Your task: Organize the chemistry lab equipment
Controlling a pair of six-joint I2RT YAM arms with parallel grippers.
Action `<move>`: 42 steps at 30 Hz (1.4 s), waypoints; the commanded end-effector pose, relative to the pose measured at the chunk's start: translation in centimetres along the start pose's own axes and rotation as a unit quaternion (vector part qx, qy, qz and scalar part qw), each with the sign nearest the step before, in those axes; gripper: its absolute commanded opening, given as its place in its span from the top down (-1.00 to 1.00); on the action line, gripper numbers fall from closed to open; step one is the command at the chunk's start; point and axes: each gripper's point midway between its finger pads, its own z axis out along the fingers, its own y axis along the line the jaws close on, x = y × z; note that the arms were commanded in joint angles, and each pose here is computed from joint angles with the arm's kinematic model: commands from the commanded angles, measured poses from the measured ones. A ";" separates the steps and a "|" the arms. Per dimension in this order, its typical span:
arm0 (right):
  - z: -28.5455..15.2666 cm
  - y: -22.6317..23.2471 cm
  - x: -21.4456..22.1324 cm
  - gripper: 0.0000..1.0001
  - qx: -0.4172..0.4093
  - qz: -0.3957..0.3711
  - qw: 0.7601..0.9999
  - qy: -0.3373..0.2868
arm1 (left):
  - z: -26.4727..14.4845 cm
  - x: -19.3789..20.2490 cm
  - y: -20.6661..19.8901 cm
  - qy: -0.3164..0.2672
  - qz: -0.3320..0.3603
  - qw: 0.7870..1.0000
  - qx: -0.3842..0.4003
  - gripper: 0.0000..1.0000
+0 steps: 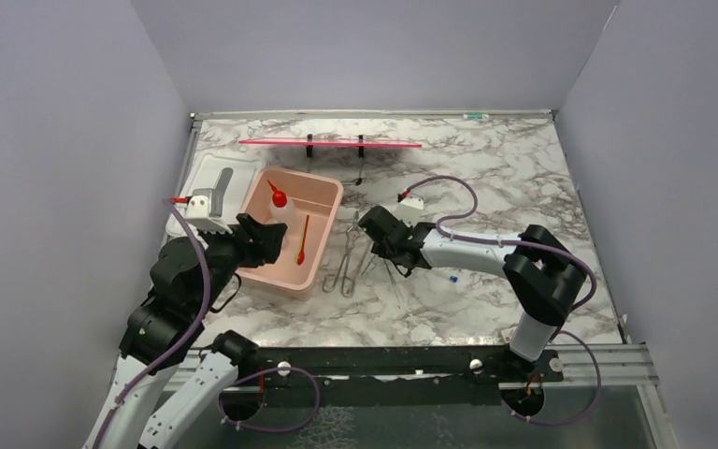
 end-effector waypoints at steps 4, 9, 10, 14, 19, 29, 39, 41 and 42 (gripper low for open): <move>0.7 0.5 0.4 0.23 0.000 -0.009 1.000 0.005 | 1.5 -1.4 0.8 -0.040 0.001 0.999 -0.028 -0.36; 1.2 -0.5 1.0 0.29 0.016 -0.008 1.000 0.006 | 1.8 -1.5 1.8 -0.070 -0.005 0.997 -0.042 -0.36; 1.3 -0.5 1.2 0.30 0.014 -0.009 1.000 0.007 | 1.7 -1.5 1.8 -0.075 -0.009 0.996 -0.041 -0.37; 1.4 0.0 1.4 0.31 -0.003 -0.009 1.000 0.009 | 1.7 -1.4 1.8 -0.091 -0.014 0.995 -0.032 -0.36; 1.5 0.9 1.4 0.30 -0.019 -0.002 1.000 0.012 | 1.5 -1.9 2.4 -0.102 -0.001 0.994 -0.045 -0.36; 2.8 0.7 1.8 0.36 0.024 -0.009 1.000 0.015 | 1.6 -1.0 3.3 -0.113 -0.006 0.992 -0.057 -0.36; 2.2 0.4 0.2 0.99 0.051 0.029 0.998 -0.008 | 1.5 -0.9 3.9 -0.125 -0.009 0.990 -0.067 -0.36; 0.9 1.1 -1.0 0.99 0.032 0.034 0.999 -0.017 | 1.3 -1.3 3.8 -0.130 -0.009 0.989 -0.065 -0.36; 0.2 1.6 -1.7 0.99 0.019 0.035 0.999 -0.020 | 1.2 -1.5 3.8 -0.133 -0.008 0.989 -0.065 -0.36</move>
